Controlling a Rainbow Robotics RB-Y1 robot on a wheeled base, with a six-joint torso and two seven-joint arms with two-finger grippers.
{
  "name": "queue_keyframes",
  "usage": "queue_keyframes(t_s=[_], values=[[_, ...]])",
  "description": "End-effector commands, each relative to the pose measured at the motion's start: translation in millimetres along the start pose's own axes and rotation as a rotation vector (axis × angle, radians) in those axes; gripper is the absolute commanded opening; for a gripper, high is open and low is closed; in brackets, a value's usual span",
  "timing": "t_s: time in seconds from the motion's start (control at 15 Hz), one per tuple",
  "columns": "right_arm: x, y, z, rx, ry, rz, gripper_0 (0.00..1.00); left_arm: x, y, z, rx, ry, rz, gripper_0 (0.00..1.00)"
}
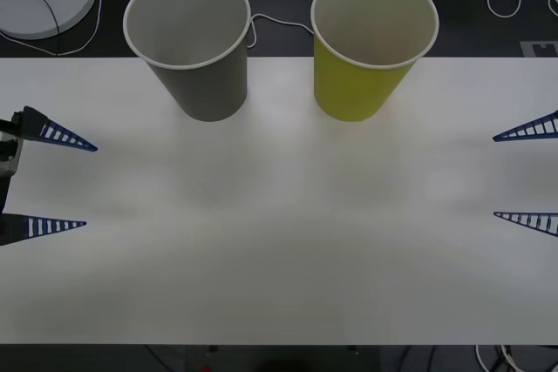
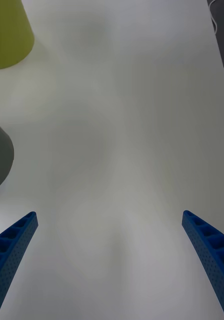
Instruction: Put the can into the green bin and the plastic bottle into the gray bin
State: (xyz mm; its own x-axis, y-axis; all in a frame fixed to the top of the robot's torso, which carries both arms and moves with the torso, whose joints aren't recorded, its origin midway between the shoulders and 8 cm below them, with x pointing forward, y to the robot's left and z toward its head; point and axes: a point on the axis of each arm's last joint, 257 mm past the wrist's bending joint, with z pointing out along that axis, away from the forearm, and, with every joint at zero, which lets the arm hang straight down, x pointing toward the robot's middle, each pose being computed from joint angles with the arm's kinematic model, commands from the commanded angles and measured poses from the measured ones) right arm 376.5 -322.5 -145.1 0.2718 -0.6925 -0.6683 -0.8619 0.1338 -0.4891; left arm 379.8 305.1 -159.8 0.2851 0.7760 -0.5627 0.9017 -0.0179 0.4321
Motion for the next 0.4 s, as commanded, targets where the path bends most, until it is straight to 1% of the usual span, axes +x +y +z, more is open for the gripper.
queue_keyframes(t_s=[0.07, 0.4], values=[[0.0, 0.0, 0.0, 0.0, 0.0, 0.0, 1.0, 2.5, -1.2, 0.6, 0.004, 0.009, 0.006, 1.0], [0.0, 0.0, 0.0, 0.0, 0.0, 0.0, 1.0, 2.5, -2.3, 0.1, 0.009, 0.009, 0.007, 1.0]])
